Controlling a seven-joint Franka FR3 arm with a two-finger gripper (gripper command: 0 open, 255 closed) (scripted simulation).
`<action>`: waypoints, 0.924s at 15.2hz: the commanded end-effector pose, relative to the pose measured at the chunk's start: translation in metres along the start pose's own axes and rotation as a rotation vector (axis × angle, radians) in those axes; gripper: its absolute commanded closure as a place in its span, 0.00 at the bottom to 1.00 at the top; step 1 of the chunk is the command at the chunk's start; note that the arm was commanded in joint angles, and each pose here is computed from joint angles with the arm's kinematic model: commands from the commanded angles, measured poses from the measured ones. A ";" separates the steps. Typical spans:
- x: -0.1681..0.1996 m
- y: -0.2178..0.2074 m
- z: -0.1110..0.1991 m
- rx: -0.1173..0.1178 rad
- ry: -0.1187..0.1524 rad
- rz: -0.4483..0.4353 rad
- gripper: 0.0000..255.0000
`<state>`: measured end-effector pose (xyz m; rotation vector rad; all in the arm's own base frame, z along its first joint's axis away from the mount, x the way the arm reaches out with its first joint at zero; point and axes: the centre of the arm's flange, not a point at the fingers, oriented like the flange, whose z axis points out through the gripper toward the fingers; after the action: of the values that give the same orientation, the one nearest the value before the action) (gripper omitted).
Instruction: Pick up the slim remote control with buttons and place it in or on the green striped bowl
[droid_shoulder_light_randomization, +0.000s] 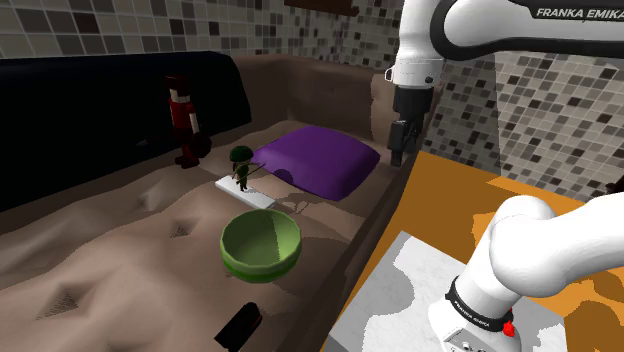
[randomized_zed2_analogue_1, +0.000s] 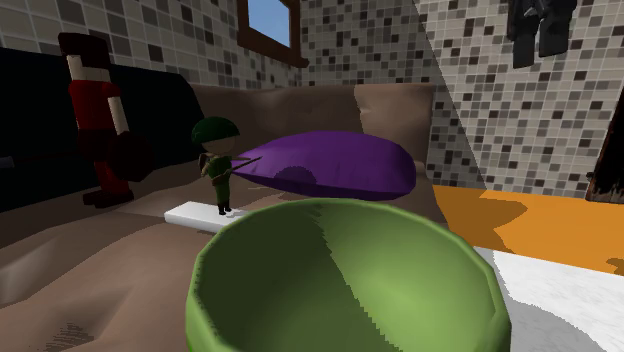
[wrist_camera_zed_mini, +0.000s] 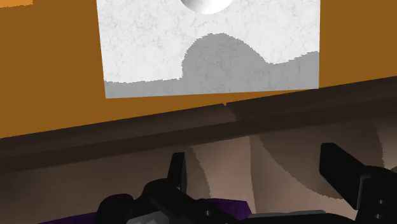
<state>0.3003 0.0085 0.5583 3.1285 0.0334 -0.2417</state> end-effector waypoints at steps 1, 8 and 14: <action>0.000 0.000 0.000 0.000 0.000 0.000 0.00; 0.074 -0.033 0.033 0.003 0.037 0.014 0.00; 0.138 -0.060 0.060 0.006 0.069 0.026 0.00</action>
<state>0.4171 0.0660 0.4853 3.1381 -0.0033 -0.1444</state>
